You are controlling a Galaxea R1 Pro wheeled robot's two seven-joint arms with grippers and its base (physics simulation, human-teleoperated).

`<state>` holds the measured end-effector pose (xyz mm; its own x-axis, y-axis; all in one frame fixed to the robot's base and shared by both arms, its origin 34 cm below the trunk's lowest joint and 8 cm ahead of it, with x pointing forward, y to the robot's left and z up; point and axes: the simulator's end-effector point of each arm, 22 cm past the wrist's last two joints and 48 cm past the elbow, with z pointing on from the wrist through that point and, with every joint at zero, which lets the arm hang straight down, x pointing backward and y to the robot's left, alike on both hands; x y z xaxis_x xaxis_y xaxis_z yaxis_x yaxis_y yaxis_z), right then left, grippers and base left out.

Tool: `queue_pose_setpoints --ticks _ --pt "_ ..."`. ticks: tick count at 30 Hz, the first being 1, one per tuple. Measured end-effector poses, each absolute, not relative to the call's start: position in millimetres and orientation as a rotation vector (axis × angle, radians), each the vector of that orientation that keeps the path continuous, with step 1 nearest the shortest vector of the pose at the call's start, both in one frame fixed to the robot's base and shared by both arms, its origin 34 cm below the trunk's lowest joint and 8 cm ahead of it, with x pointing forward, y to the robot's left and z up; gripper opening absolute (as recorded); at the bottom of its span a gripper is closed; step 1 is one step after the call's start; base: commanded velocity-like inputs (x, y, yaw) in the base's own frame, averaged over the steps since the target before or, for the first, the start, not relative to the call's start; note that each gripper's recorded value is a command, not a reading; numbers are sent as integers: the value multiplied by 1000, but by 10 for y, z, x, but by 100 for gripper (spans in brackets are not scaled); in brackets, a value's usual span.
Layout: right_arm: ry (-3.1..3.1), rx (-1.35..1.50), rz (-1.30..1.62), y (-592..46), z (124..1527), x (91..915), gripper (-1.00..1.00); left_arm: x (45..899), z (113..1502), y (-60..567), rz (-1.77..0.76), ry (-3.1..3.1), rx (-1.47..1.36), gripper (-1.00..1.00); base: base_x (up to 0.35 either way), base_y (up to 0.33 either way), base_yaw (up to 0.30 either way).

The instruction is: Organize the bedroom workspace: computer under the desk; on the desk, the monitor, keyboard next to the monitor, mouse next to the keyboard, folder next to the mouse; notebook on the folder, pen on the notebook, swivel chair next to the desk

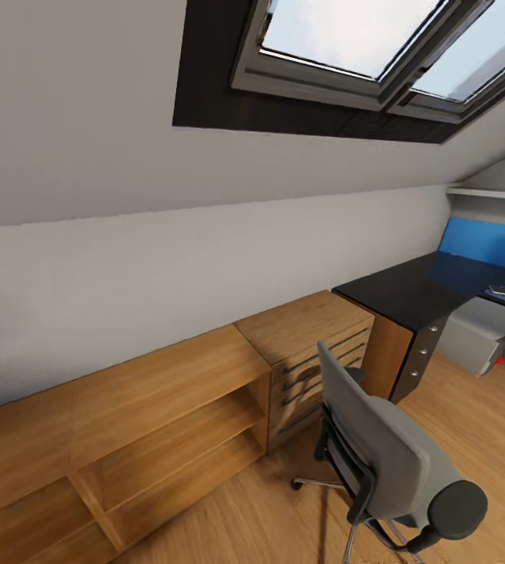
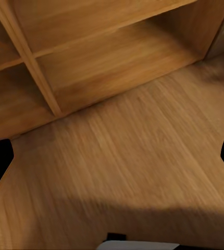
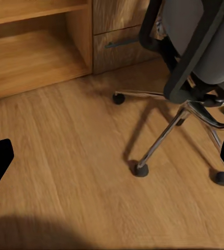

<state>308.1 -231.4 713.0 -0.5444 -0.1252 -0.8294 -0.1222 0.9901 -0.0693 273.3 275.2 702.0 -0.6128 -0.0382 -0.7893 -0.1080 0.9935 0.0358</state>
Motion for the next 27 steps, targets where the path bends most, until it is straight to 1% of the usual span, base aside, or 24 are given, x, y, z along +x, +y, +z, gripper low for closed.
queue_pose_setpoints --ticks 4,13,24,27 --pt "2152 -172 -5 -2314 7130 3078 100 2730 7016 2759 101 2232 -103 100 65 143 -284" --pt "2152 -172 -4 -2314 7129 3078 100 2700 6974 2727 89 2257 -99 100 15 37 -289" --pt "2152 -171 -7 -2328 7129 3078 100 2701 6975 2718 86 2256 -98 100 133 272 -292" --pt "2152 -171 -7 -2332 7129 3078 100 2700 6973 2724 87 2257 -97 100 36 105 -294"
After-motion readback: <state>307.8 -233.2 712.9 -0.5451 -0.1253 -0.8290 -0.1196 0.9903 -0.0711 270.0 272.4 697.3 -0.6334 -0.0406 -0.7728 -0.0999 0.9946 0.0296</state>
